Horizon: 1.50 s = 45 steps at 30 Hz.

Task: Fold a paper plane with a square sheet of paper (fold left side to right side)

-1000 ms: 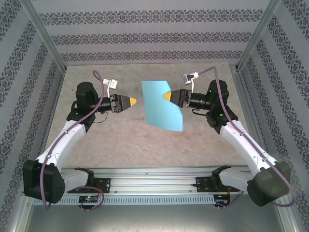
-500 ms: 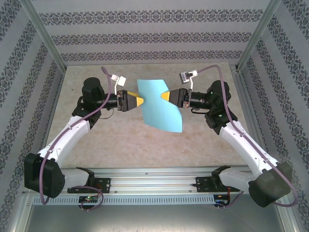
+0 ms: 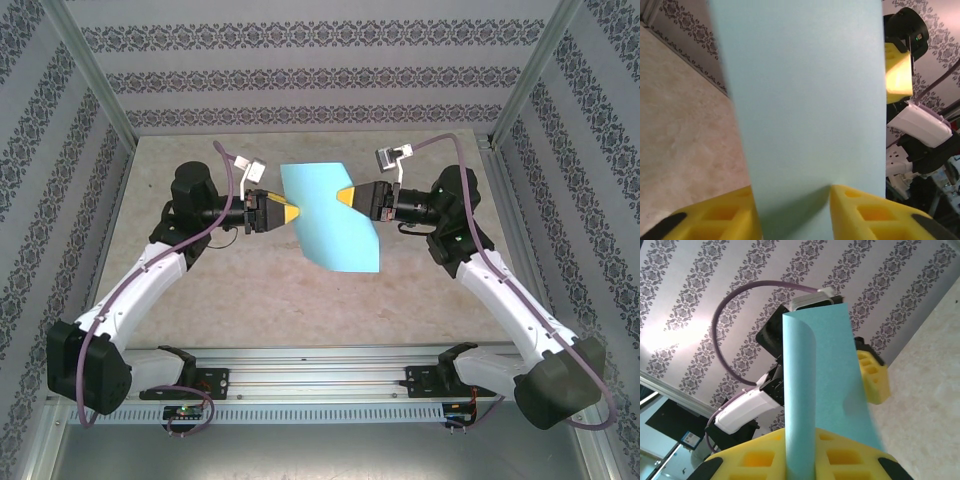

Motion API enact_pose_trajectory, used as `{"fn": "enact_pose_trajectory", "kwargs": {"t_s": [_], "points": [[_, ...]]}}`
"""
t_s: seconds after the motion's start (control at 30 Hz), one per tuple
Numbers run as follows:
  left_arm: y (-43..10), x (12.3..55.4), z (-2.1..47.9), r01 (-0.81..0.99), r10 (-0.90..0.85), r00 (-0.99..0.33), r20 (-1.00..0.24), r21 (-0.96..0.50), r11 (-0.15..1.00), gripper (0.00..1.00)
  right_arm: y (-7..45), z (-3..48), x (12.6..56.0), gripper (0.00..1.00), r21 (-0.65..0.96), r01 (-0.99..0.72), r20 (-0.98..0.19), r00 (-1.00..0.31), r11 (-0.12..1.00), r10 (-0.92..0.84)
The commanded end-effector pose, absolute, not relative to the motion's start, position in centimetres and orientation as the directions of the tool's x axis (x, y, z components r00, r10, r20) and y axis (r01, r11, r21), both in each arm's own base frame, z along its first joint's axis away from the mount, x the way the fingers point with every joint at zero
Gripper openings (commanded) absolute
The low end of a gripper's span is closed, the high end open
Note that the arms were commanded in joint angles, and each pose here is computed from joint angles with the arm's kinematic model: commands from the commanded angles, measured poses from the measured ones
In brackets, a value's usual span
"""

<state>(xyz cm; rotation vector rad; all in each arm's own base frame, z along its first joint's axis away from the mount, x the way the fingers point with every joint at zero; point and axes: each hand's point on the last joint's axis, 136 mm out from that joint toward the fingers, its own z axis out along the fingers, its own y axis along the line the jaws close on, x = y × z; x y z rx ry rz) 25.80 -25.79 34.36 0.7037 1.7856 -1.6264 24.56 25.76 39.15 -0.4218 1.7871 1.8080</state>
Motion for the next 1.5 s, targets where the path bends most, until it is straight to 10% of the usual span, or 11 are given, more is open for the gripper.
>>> {"fn": "enact_pose_trajectory", "kwargs": {"t_s": [0.0, 0.27, 0.43, 0.63, 1.47], "points": [[-26.0, 25.4, 35.0, 0.769, -0.015, -0.634, -0.774, -0.632, 0.100, 0.24, 25.2, 38.2, 24.8, 0.17, 0.798, -0.596, -0.602, -0.780, 0.091, 0.169], [-26.0, 26.6, 32.6, 0.717, 0.003, -0.686, -0.727, -0.676, 0.169, 0.00, 23.7, 35.2, 26.3, 0.31, 0.801, -0.558, -0.595, -0.782, 0.216, 0.186], [-25.5, 27.9, 26.9, 0.596, 0.020, -0.782, -0.622, -0.739, 0.314, 0.00, 19.2, 29.3, 29.2, 0.58, 0.715, -0.419, -0.612, -0.762, 0.560, 0.212], [-25.0, 28.6, 18.1, 0.394, 0.019, -0.901, -0.433, -0.799, 0.455, 0.00, 12.2, 21.6, 30.5, 0.66, 0.457, -0.108, -0.580, -0.789, 0.883, 0.203], [-27.1, 30.8, 8.4, 0.007, -0.087, -0.993, -0.081, -0.770, 0.638, 0.00, 26.8, 12.8, 26.5, 0.56, 0.552, -0.254, -0.541, -0.834, 0.794, 0.109]]}}
